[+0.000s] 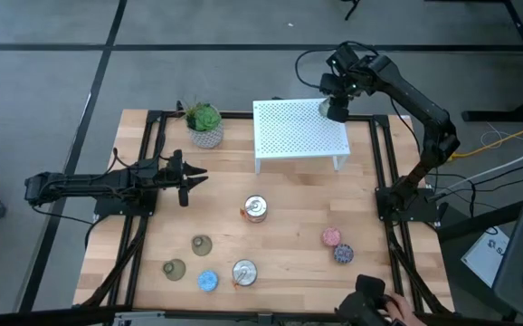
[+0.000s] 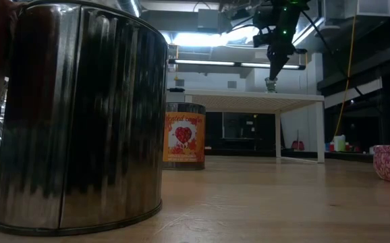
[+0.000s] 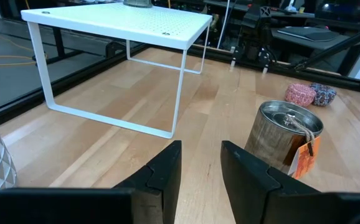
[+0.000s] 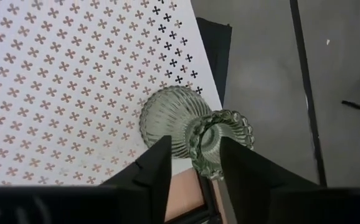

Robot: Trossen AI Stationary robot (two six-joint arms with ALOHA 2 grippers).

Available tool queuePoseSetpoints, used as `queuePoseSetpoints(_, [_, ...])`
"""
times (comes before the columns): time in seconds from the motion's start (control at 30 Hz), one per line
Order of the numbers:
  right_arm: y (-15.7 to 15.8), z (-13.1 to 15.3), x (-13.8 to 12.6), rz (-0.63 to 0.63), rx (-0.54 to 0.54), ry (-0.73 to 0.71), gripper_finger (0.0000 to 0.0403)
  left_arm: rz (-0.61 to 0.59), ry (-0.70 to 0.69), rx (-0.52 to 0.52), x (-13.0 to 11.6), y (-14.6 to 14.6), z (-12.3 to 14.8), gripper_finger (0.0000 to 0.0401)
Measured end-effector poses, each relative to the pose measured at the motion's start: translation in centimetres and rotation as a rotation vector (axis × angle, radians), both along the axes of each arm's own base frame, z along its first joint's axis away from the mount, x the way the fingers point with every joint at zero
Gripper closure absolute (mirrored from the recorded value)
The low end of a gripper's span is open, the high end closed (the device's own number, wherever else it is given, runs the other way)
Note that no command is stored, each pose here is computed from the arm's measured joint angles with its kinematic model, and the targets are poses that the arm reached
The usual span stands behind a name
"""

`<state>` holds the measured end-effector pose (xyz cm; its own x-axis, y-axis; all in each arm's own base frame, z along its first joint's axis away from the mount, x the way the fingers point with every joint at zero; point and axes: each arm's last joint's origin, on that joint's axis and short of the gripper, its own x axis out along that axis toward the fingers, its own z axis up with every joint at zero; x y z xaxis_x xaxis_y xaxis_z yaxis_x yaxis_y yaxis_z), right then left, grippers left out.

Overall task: Pick & Place candle stick holders
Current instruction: Put the top green glass candle holder on the shelf aligned with the other glass candle holder

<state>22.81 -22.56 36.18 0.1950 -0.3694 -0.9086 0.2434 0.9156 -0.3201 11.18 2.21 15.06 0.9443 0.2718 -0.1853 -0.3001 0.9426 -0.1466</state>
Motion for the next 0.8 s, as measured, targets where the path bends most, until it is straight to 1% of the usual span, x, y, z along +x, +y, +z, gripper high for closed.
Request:
queuePoseSetpoints(0.07, [0.2, 0.1, 0.1, 0.002, -0.01, 0.019, 0.0251, 0.0, 0.001, 0.0, 0.0, 0.0, 0.0, 0.0294])
queuePoseSetpoints(0.2, [0.8, 1.2, 0.4, 0.001, -0.077, 0.043, 0.0249, 0.0, 0.0, 0.0, 0.0, 0.0, 0.0, 0.0294])
queuePoseSetpoints(0.43, [3.1, 4.2, 1.2, 0.069, -0.092, -0.023, 0.0249, 0.0, 0.0, 0.0, 0.0, 0.0, 0.0, 0.0294])
queuePoseSetpoints(0.5, [3.8, 4.9, 1.5, 0.087, -0.081, -0.058, 0.0249, 0.0, 0.0, 0.0, 0.0, 0.0, 0.0, 0.0294])
queuePoseSetpoints(0.6, [5.0, 5.6, 2.0, 0.124, -0.031, -0.106, 0.0249, 0.0, 0.001, 0.0, 0.0, 0.0, 0.0, 0.0294])
queuePoseSetpoints(0.8, [7.8, 5.7, 3.3, 0.214, 0.063, -0.158, 0.0249, 0.0, 0.001, 0.0, 0.0, 0.0, 0.0, 0.0294])
